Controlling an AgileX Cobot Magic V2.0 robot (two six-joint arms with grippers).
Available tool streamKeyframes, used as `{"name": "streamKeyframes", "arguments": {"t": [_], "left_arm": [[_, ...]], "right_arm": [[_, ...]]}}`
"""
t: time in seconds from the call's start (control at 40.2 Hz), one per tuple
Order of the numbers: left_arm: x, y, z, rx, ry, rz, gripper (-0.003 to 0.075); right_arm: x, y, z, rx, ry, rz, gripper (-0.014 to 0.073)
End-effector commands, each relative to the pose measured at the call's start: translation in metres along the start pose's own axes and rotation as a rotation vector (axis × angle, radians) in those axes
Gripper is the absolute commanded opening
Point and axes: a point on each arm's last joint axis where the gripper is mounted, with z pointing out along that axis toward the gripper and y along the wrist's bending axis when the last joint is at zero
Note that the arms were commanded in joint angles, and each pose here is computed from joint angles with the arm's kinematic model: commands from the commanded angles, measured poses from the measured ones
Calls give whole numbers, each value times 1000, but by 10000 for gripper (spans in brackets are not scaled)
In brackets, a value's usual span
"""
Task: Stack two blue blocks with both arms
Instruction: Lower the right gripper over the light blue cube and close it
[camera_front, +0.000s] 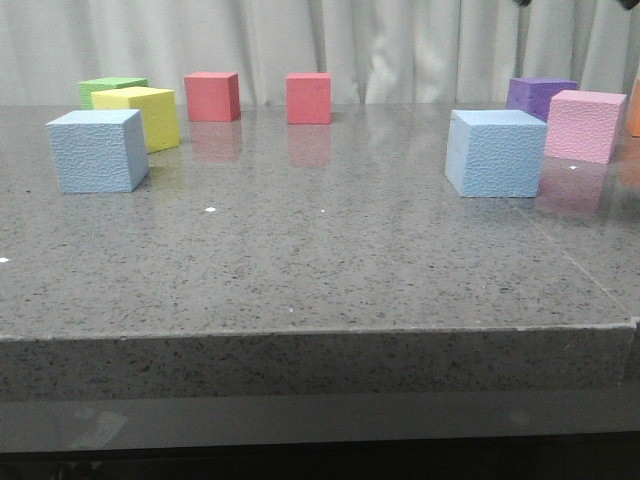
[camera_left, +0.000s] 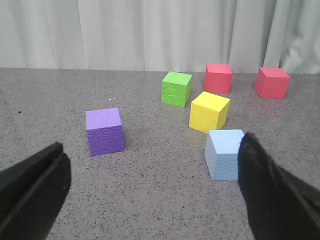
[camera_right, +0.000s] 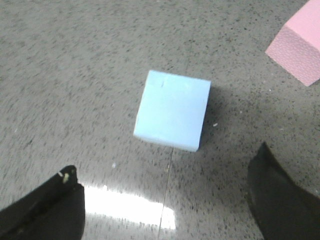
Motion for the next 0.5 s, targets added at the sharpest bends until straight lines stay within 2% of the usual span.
{"name": "streamKeyframes", "arguments": {"t": [0.0,0.249,0.472], "left_arm": [[-17,-1,-2,9,-98,-11,659],[-17,-1,-2,9,-98,-11,659],[-17,-1,-2,9,-98,-11,659]], "right_arm": [[-20,2,0,17,-60,30,655],[-35,4,52,39,16,70,655],[-35,3,89,52,58,75,655]]}}
